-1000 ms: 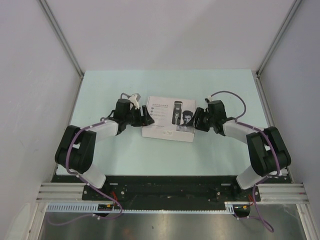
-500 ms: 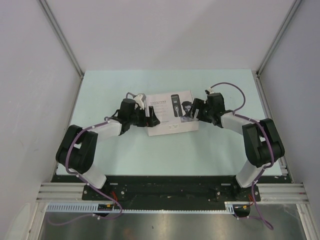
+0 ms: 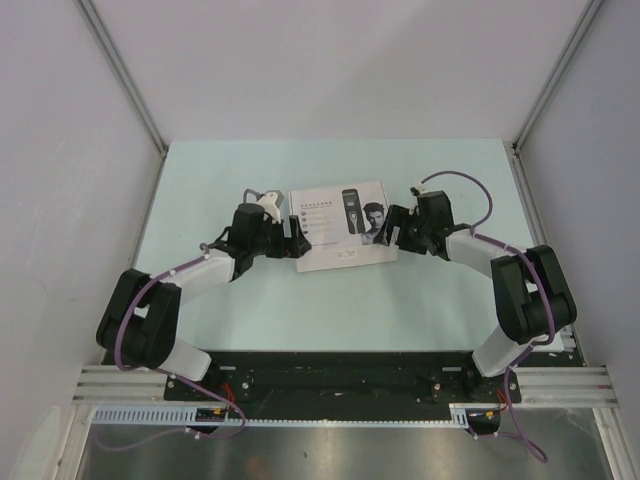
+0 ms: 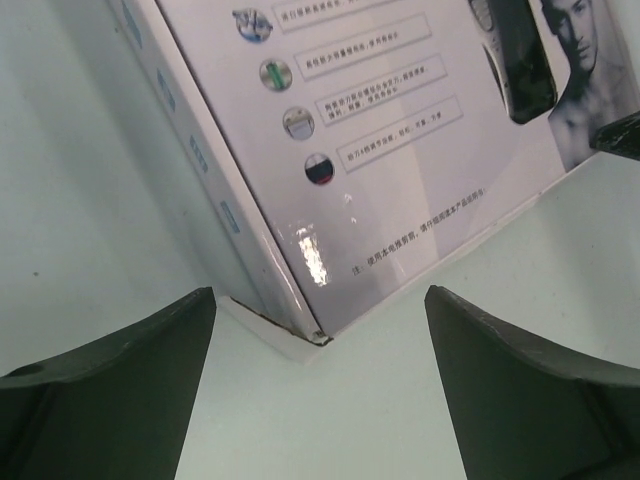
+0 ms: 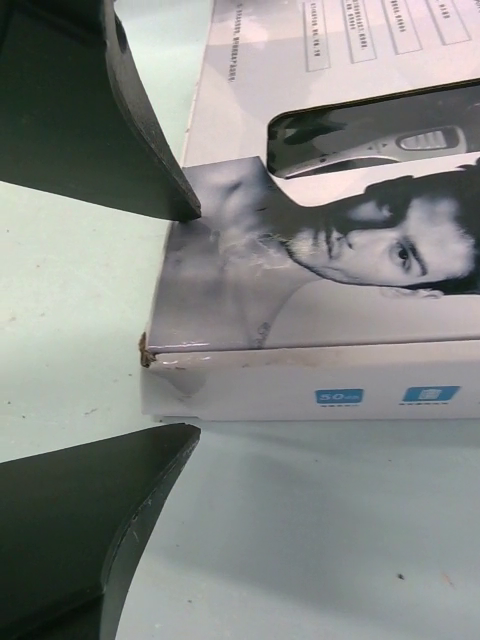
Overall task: Sort the hair-cutting tools
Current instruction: Close the storage box at the center of the board.
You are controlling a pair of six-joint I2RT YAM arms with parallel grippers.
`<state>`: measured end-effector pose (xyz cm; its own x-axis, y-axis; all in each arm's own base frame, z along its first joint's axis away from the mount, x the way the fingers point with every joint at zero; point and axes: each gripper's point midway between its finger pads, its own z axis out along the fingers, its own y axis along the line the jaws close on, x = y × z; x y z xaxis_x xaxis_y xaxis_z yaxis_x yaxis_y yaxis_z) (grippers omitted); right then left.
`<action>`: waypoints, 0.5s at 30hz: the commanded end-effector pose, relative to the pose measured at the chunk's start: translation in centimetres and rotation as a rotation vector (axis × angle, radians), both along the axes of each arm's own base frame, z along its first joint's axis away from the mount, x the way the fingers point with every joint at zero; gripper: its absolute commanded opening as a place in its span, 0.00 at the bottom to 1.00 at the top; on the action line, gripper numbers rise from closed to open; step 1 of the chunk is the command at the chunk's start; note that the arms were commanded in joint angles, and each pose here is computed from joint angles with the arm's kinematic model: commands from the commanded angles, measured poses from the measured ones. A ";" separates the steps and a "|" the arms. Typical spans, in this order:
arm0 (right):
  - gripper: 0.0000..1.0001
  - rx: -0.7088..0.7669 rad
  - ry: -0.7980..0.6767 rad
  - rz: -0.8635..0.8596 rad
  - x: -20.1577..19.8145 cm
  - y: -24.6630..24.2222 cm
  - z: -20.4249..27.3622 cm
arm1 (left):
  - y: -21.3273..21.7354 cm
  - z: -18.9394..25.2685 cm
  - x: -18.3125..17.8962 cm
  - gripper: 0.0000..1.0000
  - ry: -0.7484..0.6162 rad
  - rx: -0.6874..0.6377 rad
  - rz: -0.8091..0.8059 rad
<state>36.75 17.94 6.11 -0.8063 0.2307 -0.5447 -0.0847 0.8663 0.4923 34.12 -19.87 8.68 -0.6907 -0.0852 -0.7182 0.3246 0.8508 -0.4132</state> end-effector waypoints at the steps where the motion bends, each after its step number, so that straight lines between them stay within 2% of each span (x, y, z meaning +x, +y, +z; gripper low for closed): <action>1: 0.88 0.016 0.075 0.022 -2.4 0.2 -0.8 | -1.2 -0.3 -0.9 0.91 0.025 -0.038 -0.033; 15: 0.90 0.044 0.215 -0.012 -5.5 -0.3 -4.7 | -1.7 -0.8 -0.8 0.89 0.042 -0.060 -0.036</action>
<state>35.80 18.20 5.50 -0.8125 0.3104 -0.4934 -0.0310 0.8222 0.5684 33.18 -20.71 7.39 -0.7303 -0.0884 -0.6774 0.3191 0.8327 -0.4526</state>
